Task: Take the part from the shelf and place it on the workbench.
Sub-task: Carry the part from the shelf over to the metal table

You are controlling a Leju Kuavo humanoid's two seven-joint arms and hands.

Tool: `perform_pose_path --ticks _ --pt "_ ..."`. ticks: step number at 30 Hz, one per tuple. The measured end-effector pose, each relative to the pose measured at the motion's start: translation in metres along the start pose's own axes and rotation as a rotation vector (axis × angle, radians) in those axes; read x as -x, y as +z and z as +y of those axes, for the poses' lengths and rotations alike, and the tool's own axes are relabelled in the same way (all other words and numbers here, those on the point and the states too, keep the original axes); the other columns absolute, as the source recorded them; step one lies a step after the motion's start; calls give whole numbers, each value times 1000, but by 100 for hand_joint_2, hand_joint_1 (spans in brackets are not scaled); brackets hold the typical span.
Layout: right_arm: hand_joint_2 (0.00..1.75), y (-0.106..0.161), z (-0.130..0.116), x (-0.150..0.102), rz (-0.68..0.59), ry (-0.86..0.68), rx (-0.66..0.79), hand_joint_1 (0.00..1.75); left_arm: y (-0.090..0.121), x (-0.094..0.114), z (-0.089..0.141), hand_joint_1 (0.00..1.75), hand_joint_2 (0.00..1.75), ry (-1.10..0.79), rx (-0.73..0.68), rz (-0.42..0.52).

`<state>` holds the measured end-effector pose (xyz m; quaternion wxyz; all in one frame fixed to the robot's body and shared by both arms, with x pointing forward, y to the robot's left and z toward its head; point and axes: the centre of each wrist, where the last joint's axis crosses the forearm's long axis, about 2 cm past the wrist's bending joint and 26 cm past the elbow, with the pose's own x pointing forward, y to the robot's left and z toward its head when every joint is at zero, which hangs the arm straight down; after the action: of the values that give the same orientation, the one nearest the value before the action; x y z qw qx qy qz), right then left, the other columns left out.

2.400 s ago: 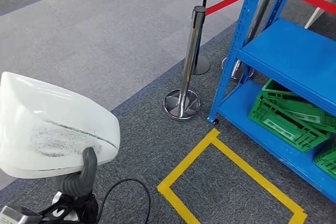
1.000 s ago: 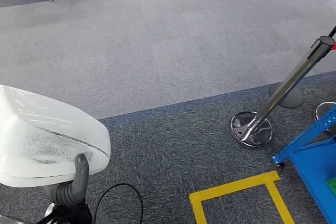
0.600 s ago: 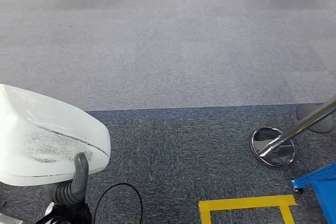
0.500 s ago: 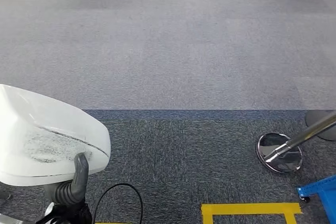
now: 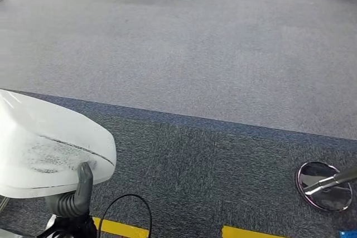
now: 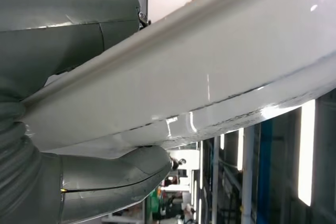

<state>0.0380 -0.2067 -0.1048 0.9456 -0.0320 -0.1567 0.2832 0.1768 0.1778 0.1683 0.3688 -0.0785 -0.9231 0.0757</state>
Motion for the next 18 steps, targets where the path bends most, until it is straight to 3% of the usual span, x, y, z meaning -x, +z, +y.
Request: perform_pose_path --ticks 18 --pt "0 -1 -1 -6 -19 -2 1 0 -3 2 -1 175 175 -14 19 -13"
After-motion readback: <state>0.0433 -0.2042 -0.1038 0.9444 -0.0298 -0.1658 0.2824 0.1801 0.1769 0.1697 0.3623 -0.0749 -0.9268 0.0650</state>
